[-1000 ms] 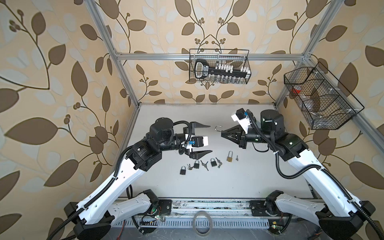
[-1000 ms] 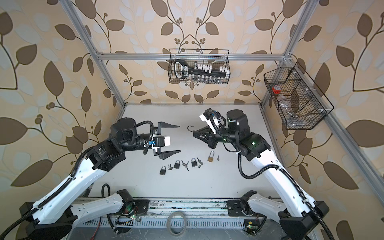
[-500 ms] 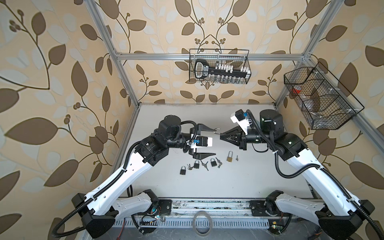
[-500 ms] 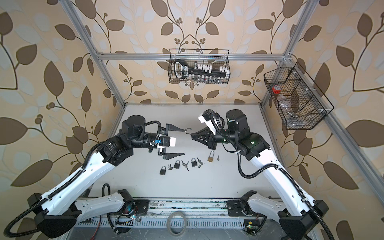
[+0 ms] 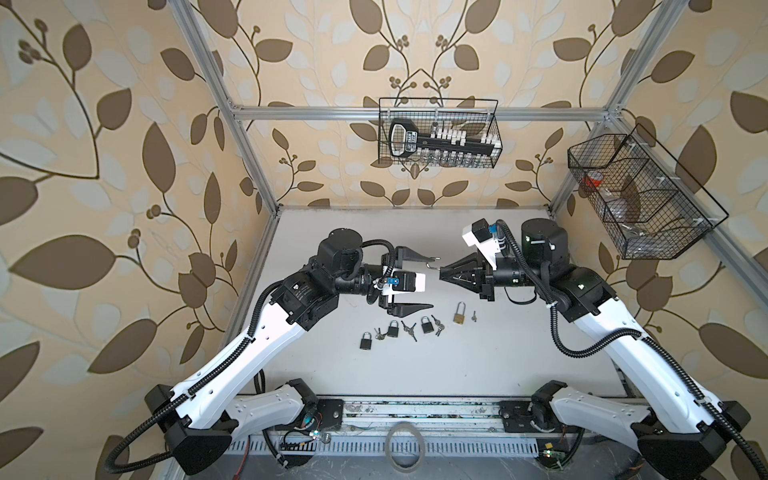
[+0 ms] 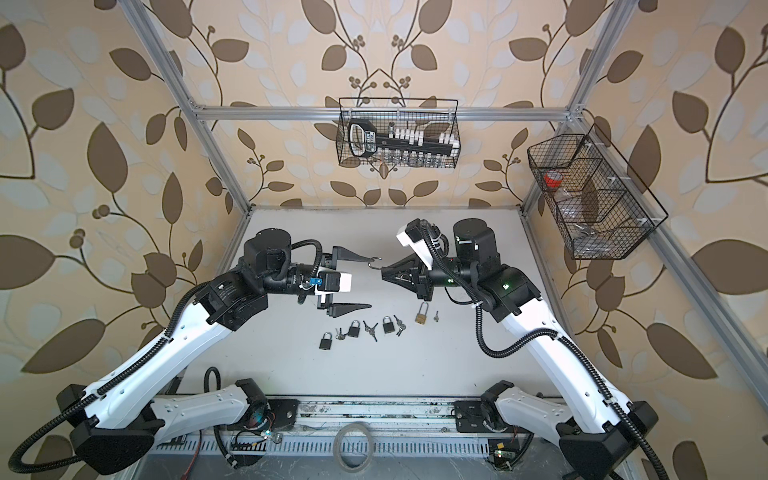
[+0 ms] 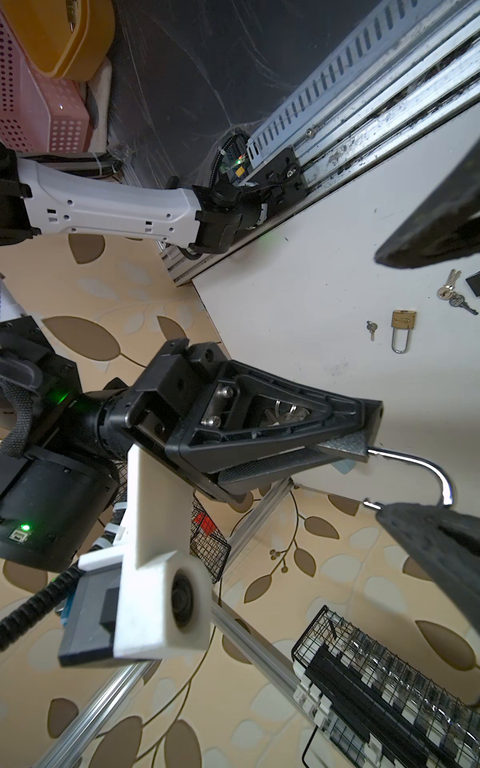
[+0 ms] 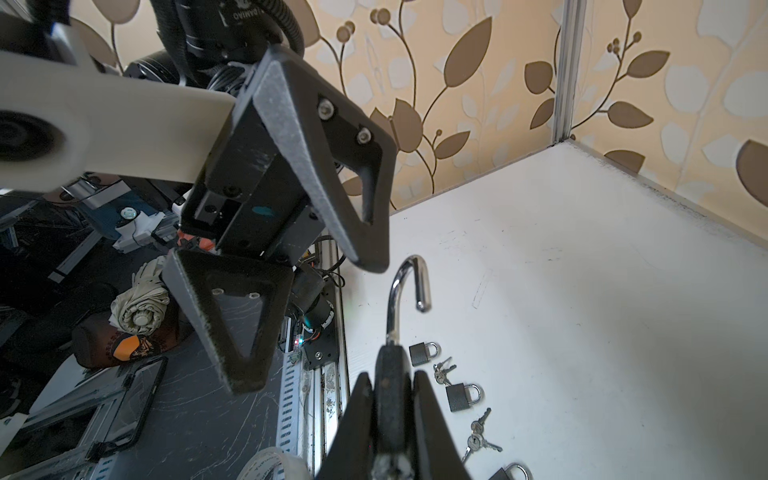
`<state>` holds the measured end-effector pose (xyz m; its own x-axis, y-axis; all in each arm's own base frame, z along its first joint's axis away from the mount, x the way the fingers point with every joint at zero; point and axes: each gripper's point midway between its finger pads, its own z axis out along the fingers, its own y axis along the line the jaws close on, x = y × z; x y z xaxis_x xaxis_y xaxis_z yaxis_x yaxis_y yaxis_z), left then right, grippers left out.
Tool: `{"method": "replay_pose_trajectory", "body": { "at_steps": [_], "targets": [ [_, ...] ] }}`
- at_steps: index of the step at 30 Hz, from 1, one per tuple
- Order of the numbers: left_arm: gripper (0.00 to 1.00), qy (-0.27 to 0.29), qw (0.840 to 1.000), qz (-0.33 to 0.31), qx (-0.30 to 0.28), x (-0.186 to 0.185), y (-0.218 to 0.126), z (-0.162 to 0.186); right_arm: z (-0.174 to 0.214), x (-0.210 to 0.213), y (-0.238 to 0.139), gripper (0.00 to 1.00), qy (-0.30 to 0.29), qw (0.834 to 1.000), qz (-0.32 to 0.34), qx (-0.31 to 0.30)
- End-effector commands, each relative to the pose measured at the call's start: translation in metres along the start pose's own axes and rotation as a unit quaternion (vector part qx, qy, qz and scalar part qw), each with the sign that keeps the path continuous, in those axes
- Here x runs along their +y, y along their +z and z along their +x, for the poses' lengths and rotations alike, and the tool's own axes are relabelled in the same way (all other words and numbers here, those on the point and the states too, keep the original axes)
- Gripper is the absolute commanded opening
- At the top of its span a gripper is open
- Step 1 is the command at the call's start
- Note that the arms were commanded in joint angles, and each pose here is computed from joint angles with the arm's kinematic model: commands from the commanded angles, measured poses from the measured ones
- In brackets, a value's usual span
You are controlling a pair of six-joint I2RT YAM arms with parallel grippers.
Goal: Lock with the key
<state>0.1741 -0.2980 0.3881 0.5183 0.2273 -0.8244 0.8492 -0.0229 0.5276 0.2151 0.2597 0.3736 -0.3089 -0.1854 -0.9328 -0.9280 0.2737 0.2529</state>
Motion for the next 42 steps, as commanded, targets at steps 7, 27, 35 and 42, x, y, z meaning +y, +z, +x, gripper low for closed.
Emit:
{"method": "replay_pose_trajectory", "body": {
  "at_steps": [7, 27, 35, 42],
  "targets": [
    [0.81, 0.035, 0.999, -0.006, -0.012, 0.009, 0.001, -0.013, -0.016, 0.027, -0.011, 0.0, -0.053, 0.997, -0.04, -0.04],
    [0.55, -0.015, 0.998, 0.0, -0.056, 0.007, -0.002, -0.029, -0.021, 0.017, -0.017, 0.0, -0.087, 0.994, 0.009, -0.071],
    [0.67, -0.101, 0.991, -0.075, -0.035, 0.017, -0.016, -0.019, -0.029, 0.031, -0.032, 0.0, -0.141, 0.983, 0.016, -0.117],
    [0.65, -0.201, 0.973, -0.111, -0.032, 0.026, -0.03, -0.026, -0.03, 0.025, -0.033, 0.0, -0.199, 0.971, 0.043, -0.128]
  ]
}}
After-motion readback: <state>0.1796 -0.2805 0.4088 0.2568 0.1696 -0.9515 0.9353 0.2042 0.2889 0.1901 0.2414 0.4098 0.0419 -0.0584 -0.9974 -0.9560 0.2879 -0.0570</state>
